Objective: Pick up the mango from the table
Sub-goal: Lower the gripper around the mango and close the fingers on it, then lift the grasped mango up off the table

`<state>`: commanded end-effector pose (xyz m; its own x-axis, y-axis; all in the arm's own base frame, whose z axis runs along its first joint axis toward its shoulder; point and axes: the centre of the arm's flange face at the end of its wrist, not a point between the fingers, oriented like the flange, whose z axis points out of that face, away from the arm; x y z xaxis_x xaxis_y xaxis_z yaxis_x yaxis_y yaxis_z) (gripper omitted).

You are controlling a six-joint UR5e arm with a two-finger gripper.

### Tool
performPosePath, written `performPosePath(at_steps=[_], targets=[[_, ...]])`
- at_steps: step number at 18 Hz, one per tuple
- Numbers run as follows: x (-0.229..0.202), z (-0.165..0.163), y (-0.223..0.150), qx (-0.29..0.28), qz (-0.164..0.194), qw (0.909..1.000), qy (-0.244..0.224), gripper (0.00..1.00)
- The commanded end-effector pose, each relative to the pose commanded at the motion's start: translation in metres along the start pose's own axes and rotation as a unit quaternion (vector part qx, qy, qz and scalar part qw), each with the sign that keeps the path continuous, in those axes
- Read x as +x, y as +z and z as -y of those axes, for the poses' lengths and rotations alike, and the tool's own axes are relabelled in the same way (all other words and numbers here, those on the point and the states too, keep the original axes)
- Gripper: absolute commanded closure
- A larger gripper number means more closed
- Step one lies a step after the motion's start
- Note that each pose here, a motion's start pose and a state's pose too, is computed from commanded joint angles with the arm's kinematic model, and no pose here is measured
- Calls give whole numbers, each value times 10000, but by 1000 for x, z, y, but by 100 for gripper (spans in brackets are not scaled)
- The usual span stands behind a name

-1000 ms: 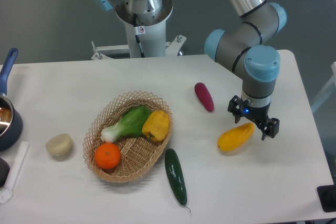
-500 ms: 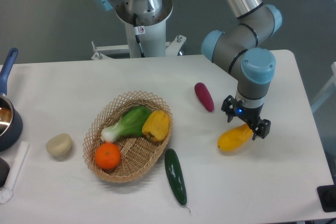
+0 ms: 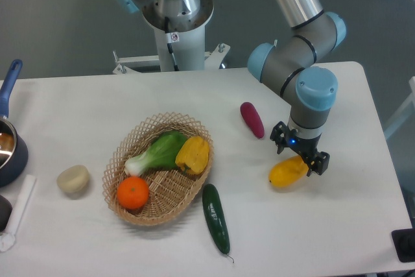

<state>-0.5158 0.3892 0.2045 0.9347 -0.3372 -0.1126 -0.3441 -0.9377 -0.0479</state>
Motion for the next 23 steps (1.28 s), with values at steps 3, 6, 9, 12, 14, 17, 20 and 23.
performPosePath(at_steps=[3, 6, 9, 12, 14, 17, 20, 23], targets=[[0, 1, 0, -7, 0, 10000, 7, 0], [-1, 1, 1, -22, 2, 10000, 0, 13], [-1, 0, 1, -30, 2, 10000, -8, 40], [-1, 1, -1, -28, 17, 10000, -7, 60], [-2, 1, -2, -28, 25, 10000, -15, 68], [-6, 2, -13, -3, 130, 9999, -18, 68], [-17, 16, -55, 235, 497, 9980, -301, 68], [-21, 37, -111, 1056, 797, 9881, -778, 68]])
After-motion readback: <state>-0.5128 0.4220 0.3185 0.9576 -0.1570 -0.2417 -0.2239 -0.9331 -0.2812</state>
